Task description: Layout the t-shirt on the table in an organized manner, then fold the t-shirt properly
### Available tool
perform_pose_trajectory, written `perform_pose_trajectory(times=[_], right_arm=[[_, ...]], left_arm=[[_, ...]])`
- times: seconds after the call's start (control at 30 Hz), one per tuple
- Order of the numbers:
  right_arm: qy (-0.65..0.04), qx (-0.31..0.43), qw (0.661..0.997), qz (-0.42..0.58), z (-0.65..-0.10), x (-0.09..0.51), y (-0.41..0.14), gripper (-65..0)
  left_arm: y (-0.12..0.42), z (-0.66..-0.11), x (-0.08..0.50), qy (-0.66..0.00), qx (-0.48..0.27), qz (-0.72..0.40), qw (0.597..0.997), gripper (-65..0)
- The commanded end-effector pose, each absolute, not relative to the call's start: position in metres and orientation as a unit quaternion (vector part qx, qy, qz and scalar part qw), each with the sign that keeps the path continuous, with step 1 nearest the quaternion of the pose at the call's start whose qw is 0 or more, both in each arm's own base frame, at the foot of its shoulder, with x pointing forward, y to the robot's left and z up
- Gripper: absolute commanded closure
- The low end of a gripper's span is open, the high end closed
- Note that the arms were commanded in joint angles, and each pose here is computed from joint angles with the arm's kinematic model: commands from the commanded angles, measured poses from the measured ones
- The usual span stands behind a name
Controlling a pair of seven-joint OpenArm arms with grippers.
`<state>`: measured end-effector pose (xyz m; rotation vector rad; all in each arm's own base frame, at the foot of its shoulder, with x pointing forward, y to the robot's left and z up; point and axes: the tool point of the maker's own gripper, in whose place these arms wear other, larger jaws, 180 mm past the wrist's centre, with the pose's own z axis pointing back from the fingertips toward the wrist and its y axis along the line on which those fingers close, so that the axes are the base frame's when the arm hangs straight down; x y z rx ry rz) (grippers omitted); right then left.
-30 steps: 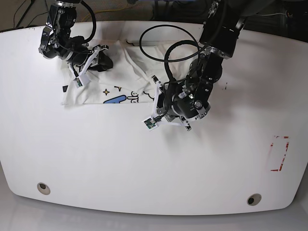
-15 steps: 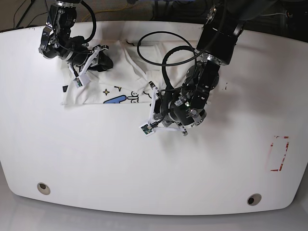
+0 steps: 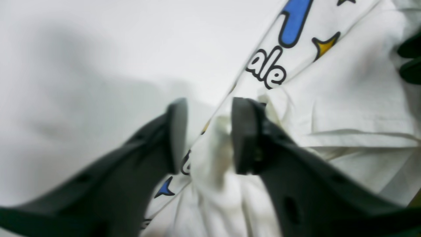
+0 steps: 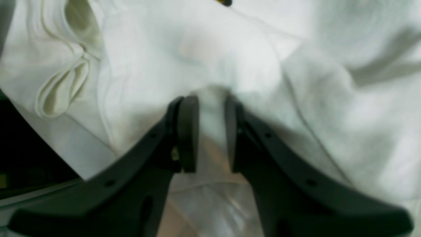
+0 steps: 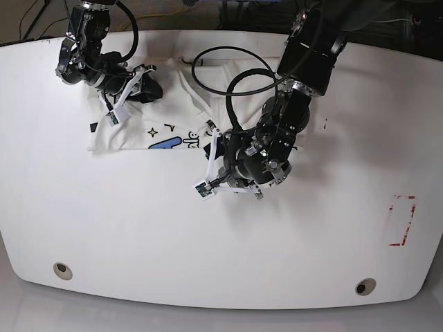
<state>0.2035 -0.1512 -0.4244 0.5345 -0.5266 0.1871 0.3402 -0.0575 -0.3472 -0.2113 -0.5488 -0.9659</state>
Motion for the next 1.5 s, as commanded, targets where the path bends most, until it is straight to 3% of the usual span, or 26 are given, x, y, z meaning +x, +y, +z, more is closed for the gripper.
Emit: perform_pose_trajectory(times=[0.0, 0.33, 0.67, 1.03, 1.2, 1.47], right_arm=[[-0.222, 0.236, 0.941, 0.101, -0.434, 0.192, -0.161, -14.4], [-0.222, 0.236, 0.941, 0.1, -0.434, 0.192, -0.16, -14.4], [-0.223, 0.236, 0.94, 0.101, -0.434, 0.192, -0.16, -14.4], [-0.227, 0.231, 0.942, 0.093, -0.433, 0.193, -0.166, -14.4], [-0.227, 0.231, 0.942, 0.093, -0.433, 0.193, -0.166, -14.4], [-0.232, 0.231, 0.94, 0.096, -0.43, 0.199, -0.165, -14.4]], left_arm=[[-0.065, -0.326, 0.352, -0.293, -0.103, -0.457, 0.833, -29.9], [-0.067, -0.289, 0.338, -0.344, -0.127, -0.453, 0.813, -33.5], [-0.007, -0.306, 0.308, -0.323, -0.138, -0.452, 0.82, -32.6], [0.074, -0.339, 0.281, -0.3, -0.135, -0.422, 0.845, -11.3], [0.078, -0.348, 0.268, -0.288, -0.146, -0.422, 0.847, -7.6], [0.086, -0.379, 0.257, -0.248, -0.164, -0.399, 0.868, -7.5]])
